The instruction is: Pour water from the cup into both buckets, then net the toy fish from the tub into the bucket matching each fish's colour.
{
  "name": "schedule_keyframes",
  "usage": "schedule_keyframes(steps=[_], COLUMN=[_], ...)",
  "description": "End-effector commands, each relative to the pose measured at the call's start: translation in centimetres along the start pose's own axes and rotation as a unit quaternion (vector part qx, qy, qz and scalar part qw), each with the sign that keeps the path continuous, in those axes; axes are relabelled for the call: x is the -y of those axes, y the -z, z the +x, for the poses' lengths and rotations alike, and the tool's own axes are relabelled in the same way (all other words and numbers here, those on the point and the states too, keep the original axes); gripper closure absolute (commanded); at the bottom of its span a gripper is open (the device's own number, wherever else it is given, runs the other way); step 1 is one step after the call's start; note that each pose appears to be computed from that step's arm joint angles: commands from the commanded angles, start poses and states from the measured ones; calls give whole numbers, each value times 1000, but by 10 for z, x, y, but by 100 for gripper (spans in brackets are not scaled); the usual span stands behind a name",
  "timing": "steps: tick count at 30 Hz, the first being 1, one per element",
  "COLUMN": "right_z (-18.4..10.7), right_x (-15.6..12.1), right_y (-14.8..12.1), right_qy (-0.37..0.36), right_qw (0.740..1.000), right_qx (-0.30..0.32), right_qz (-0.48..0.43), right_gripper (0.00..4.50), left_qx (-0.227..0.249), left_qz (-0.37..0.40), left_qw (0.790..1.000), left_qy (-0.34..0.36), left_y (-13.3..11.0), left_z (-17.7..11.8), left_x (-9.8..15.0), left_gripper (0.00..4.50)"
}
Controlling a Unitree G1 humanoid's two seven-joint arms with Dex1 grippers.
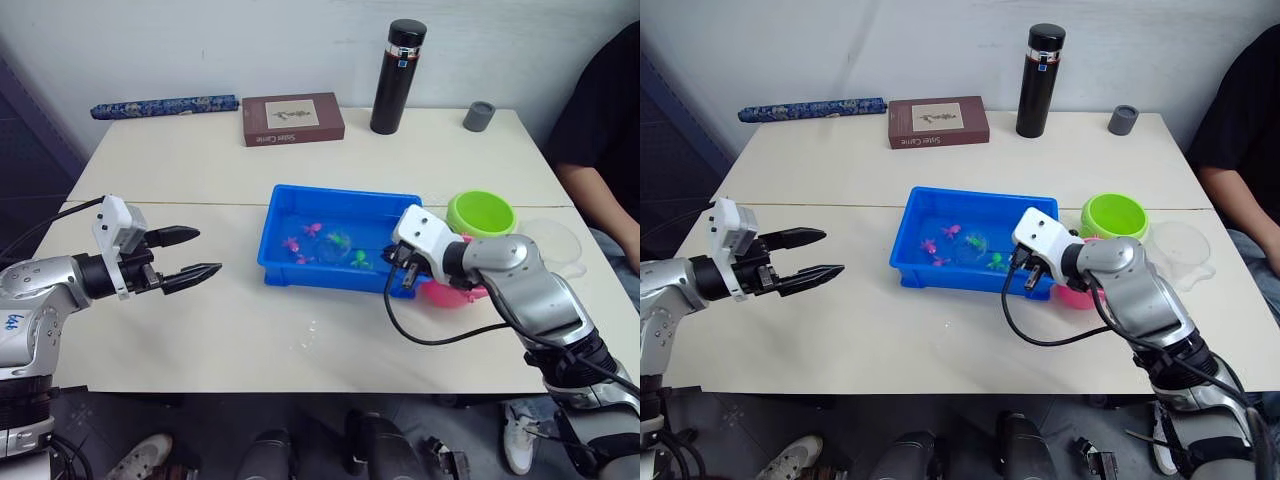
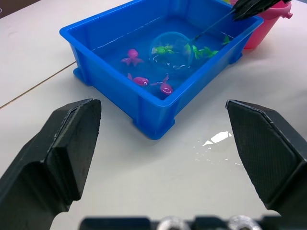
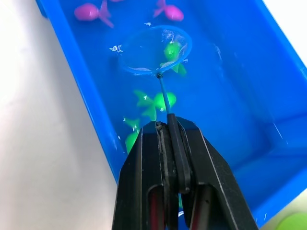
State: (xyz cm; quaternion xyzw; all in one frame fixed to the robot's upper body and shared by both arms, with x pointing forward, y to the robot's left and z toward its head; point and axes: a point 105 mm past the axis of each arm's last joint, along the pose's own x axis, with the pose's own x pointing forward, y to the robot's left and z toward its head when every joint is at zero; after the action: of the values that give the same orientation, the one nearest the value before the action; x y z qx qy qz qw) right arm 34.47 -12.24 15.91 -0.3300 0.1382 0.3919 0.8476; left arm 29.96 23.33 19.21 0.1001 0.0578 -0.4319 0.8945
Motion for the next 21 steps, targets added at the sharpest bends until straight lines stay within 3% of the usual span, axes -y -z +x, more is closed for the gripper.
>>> schedule_keyframes(steps=[1,21], right_z=[-3,29], right_x=[-2,-41], right_y=[-8,-32], right_qy=[-1,-66], right_qw=[1000,994], right_qx=[13,69], right_qz=[-22,53], right_gripper=[450,450], left_qx=[8,-2], left_qz=[19,16], left_qw=[1000,1000], left_qy=[0,-11], left_y=[-9,-7], left_z=[-4,-13], left_x=[1,1], left_gripper=[2,2])
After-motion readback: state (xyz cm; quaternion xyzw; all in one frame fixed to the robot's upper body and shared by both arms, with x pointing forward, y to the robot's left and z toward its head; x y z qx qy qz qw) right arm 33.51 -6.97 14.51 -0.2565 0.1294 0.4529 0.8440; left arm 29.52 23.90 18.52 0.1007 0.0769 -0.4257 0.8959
